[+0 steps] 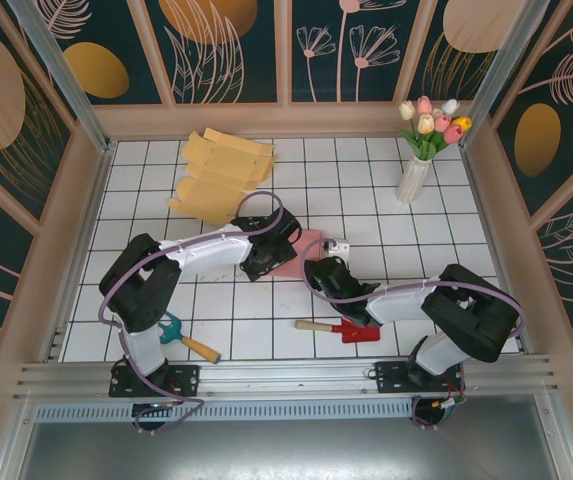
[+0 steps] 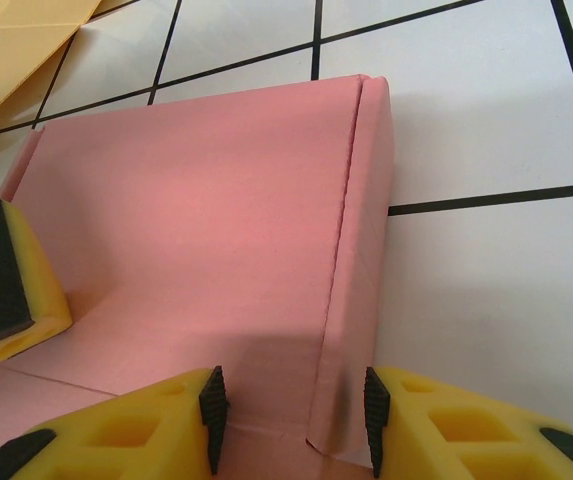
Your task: Fold the paper box
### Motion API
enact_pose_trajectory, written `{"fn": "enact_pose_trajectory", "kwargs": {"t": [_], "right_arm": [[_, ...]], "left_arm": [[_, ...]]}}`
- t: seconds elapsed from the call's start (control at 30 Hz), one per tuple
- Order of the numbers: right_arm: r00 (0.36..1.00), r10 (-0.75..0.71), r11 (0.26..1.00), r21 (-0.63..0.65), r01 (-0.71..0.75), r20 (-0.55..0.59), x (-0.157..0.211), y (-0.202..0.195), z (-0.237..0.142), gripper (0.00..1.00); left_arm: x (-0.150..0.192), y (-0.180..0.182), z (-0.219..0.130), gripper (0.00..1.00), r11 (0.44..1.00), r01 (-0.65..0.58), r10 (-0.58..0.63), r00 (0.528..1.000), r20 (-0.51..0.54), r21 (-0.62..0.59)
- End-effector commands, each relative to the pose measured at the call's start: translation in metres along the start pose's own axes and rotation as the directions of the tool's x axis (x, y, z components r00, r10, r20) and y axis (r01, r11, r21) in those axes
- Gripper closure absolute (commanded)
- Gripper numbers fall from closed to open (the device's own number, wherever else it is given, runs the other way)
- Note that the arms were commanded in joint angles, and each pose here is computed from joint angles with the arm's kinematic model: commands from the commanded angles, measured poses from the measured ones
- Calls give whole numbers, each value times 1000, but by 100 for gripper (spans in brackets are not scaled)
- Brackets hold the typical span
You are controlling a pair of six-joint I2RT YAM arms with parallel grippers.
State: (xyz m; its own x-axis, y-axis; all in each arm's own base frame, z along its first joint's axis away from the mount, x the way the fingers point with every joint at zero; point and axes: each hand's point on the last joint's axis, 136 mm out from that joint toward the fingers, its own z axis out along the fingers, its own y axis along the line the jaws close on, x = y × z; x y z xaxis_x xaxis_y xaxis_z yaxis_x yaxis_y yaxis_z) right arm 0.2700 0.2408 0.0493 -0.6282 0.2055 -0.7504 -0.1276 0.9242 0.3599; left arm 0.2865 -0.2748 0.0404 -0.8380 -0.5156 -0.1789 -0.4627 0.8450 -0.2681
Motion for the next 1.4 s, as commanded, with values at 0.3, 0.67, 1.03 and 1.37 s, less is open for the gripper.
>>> {"fn": "enact_pose_trajectory", "kwargs": {"t": [0.3, 0.67, 1.03, 1.37], "right_arm": [[998, -24, 1000, -10, 24, -66, 16, -4, -7, 55], [999, -40, 999, -28, 40, -21, -2, 6, -33, 55], [998, -51, 998, -24, 51, -24, 2, 4, -42, 55], [998, -31, 999, -39, 29, -53, 1, -1, -32, 52]], "left_arm": [[1, 12, 13, 18, 1000, 6, -6, 1000, 8, -27], [-2, 14, 11, 18, 1000, 13, -12, 1000, 15, -27], [-3, 14, 12, 18, 999, 15, -15, 1000, 17, -29], [-3, 14, 11, 18, 1000, 14, -14, 1000, 17, -27]]}}
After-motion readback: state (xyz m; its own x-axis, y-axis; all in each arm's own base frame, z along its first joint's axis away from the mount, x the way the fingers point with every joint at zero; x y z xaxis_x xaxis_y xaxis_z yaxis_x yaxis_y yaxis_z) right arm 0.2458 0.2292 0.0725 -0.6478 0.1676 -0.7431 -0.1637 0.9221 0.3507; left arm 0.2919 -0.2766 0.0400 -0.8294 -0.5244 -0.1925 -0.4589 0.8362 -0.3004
